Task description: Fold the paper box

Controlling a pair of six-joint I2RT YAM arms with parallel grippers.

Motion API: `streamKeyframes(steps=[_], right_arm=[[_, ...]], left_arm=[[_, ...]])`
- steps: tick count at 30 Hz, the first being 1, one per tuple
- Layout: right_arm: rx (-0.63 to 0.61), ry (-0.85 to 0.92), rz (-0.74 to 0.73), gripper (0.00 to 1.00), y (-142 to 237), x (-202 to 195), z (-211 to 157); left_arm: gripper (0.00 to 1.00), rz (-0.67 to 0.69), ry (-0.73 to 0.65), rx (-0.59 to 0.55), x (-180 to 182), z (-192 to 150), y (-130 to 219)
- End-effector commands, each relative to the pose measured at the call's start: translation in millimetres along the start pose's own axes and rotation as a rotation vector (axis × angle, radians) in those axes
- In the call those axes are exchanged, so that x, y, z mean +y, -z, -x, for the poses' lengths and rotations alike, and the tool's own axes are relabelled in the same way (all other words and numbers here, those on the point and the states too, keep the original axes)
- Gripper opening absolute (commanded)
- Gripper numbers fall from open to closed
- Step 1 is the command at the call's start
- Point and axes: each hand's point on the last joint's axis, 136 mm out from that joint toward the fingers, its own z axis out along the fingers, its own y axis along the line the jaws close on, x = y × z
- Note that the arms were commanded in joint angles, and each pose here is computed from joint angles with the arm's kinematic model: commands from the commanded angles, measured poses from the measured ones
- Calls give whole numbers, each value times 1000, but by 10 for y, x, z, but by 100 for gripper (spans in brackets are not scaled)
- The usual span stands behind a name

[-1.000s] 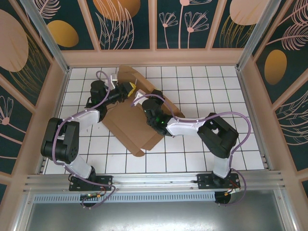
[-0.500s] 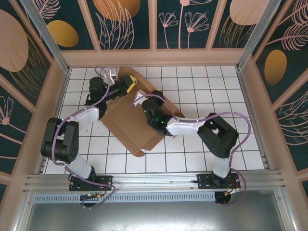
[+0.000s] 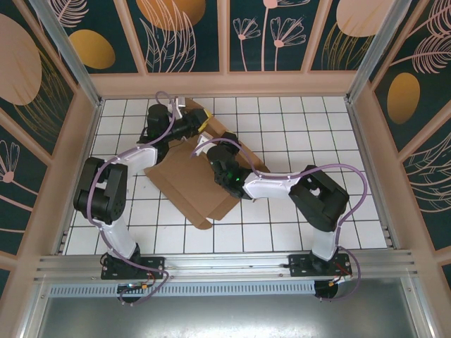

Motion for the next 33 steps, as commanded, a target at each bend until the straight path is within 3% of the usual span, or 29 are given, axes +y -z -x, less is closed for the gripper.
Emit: streamKeyframes(steps=[1,4,6,8,10,12,16,20,24,26,30,33], right_arm=[[-23,-77,-21,9,60,-190,112],[-24,-77,27,22,86,-144,103],[-43,-102,126,50,182,-75,131],[-80,-193,255,69,338,-89,213],[-121,-322,401,79,518,-174,310],[-144,-460,538,82,671,-332,349],[-185,-747,746,78,857,-716,366],[-158,-982,879,64,986,-845,231],[-17,-1074,986,35,1069,-454,40],[65,-1080,1038,26,1124,-171,-42],[182,-1081,1034,19,1153,192,-234],[220,-1097,1037,20,1159,280,-309]], left_arm=[[25,13,-32,-11,2,64,-50],[11,15,-30,-23,22,80,-44],[6,3,-30,-27,20,76,-44],[4,-12,-29,-37,20,83,-43],[3,-51,-16,-39,-9,90,-62],[1,-93,-1,-39,-33,89,-81],[0,-129,11,-79,6,74,-35],[0,-155,31,-142,77,84,42],[0,-157,56,-238,144,161,140],[0,-142,67,-293,186,186,198],[0,-88,69,-398,250,207,301],[0,-31,54,-496,304,200,430]])
